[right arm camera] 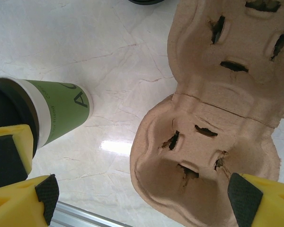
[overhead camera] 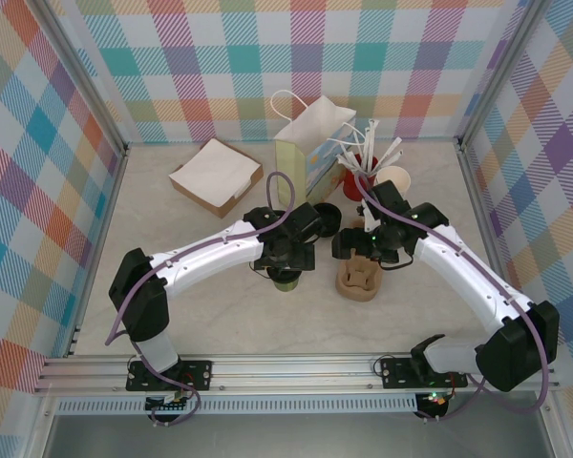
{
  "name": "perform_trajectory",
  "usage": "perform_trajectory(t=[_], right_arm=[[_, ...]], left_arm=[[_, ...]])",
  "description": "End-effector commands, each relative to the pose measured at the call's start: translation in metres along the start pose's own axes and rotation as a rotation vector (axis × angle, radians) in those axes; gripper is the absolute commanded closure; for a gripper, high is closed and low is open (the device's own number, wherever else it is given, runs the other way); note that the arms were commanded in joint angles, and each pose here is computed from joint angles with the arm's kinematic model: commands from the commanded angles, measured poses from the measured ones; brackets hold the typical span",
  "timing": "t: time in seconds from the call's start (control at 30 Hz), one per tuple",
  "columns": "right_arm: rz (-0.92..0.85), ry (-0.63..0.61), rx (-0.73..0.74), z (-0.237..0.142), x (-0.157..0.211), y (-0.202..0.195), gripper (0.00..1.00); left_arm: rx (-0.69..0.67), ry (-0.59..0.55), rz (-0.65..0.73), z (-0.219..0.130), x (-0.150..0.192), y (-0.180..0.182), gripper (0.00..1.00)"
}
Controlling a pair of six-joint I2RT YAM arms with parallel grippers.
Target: Pack the takeout coffee
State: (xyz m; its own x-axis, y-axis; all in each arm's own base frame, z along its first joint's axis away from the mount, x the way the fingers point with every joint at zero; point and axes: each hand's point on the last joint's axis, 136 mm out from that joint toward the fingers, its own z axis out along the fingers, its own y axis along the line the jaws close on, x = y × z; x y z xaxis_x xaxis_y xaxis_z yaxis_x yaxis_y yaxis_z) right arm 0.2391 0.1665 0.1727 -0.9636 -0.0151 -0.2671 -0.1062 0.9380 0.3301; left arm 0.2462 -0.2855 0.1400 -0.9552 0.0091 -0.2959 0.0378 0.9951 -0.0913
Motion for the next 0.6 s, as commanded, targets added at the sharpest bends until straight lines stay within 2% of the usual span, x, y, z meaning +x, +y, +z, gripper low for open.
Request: perform_trajectory(t=[0.0, 0.57], right_arm=[[0.011, 0.007, -0.014, 0.0008, 0.0000, 0.0015, 0.06], [0.010, 0.019, -0.031, 0.0026, 0.0009, 0.0047, 0.06]], left_arm=[[0.034, -0.006, -0.002, -0.0054, 0.0002, -0.0091, 0.09], [0.049, -0.025, -0.009, -0.0133, -0.0036, -0.0099, 0.09]])
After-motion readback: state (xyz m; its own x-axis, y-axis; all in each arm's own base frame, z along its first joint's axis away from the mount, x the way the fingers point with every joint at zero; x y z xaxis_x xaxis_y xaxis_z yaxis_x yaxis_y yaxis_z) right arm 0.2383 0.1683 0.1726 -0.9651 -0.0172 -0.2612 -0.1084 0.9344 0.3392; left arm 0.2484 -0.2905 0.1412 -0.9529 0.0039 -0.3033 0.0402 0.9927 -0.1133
